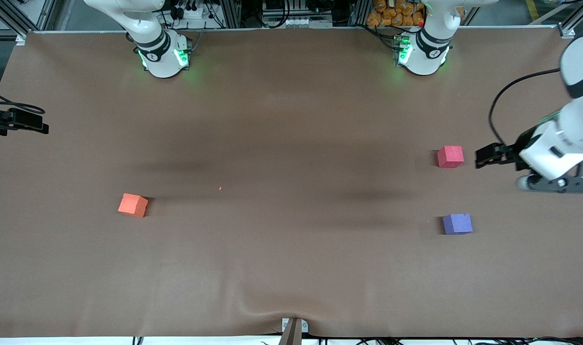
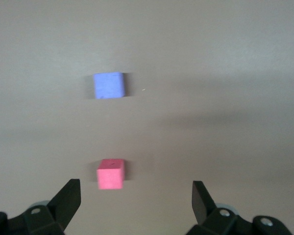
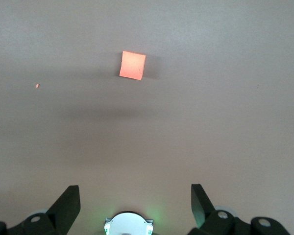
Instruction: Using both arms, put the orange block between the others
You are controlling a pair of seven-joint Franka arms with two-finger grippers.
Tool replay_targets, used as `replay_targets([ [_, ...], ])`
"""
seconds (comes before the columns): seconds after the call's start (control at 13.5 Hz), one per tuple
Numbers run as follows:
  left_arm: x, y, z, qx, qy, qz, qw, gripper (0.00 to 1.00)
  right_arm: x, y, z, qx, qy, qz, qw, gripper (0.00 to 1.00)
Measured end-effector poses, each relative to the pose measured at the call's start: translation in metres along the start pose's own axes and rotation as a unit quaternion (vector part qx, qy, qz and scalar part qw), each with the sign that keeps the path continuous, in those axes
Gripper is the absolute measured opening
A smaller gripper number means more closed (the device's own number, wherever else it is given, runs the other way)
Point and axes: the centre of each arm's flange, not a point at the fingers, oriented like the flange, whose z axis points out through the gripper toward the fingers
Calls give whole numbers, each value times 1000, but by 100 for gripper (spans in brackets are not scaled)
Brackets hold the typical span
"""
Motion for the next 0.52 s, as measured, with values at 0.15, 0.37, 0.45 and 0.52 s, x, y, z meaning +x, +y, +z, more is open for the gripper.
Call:
replay_targets([
  [0.15, 7, 33, 15, -1, 6, -12, 1000, 100, 2, -3, 2, 1, -2, -3, 1000, 100],
  [0.37, 19, 48, 35, -13, 10, -21, 1000, 100, 10, -11, 13, 2, -14, -11, 1000, 100],
  [0.45, 24, 44, 42, -23, 12, -28, 999, 100, 16, -16, 22, 2, -23, -16, 1000, 100],
  [0.52, 31, 35, 50, -31, 13, -38, 999, 100, 24, -22, 33, 2, -34, -21, 999, 100],
])
